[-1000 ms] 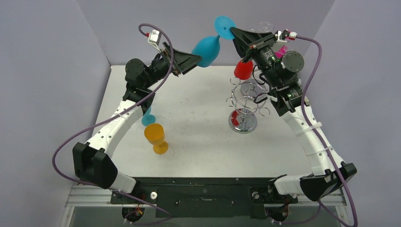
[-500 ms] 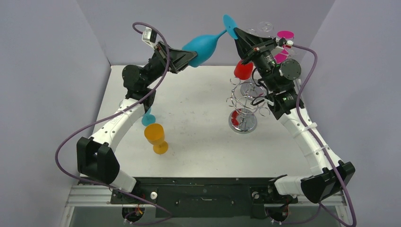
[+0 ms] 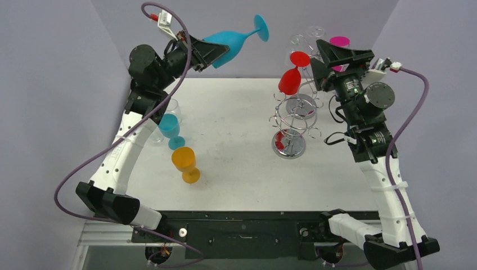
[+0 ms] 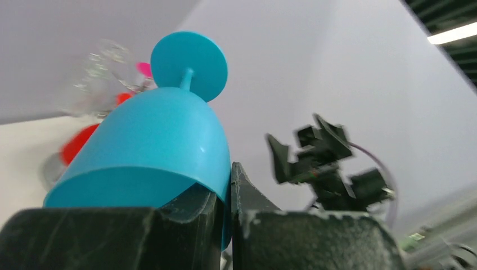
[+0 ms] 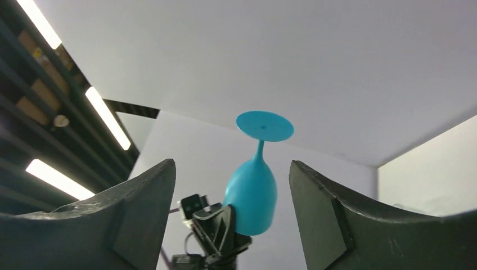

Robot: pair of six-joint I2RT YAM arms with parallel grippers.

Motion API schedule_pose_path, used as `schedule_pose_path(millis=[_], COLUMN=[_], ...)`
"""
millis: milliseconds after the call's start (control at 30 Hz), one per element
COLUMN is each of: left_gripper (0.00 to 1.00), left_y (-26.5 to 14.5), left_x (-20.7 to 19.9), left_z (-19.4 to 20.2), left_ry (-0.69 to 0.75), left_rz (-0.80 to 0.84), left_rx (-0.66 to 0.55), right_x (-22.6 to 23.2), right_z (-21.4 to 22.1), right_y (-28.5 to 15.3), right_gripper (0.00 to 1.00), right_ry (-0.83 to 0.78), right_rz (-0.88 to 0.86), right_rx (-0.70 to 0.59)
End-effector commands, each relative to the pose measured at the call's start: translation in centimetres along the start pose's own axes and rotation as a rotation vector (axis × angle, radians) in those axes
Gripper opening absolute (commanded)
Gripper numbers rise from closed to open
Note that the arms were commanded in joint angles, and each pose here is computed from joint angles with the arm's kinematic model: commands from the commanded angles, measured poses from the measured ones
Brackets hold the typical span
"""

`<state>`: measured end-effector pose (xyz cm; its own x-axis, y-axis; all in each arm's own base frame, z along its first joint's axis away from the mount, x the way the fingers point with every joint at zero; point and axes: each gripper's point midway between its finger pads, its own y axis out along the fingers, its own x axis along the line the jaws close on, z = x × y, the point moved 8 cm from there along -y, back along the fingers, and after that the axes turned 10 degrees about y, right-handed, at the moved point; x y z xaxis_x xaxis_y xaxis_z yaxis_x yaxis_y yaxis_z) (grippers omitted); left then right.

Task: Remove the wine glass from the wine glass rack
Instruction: Place the wine glass at the center of the board.

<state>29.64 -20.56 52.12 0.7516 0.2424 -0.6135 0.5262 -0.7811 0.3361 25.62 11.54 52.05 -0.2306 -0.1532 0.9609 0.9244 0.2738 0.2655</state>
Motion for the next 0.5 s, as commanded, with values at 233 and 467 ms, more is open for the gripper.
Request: schedule_pose_path(millis=[233,467], left_gripper=[0.0,0.0], left_y=[-5.6,-5.7], left_x=[7.0,13.3], left_z=[-4.0,-4.3], left_ry=[0.5,0.554], left_rz=[-0.879,-1.1], left_rx=[0.163,0.34], right_x=[-1.5,-3.4], right_z=[-2.3,-2.4], right_y=[-2.4,-2.2], right_gripper=[0.72,0.71], right_ry=[-0.48,-0.588], right_rz=[0.272,0.391], right_rx=[-0.108,-0.044])
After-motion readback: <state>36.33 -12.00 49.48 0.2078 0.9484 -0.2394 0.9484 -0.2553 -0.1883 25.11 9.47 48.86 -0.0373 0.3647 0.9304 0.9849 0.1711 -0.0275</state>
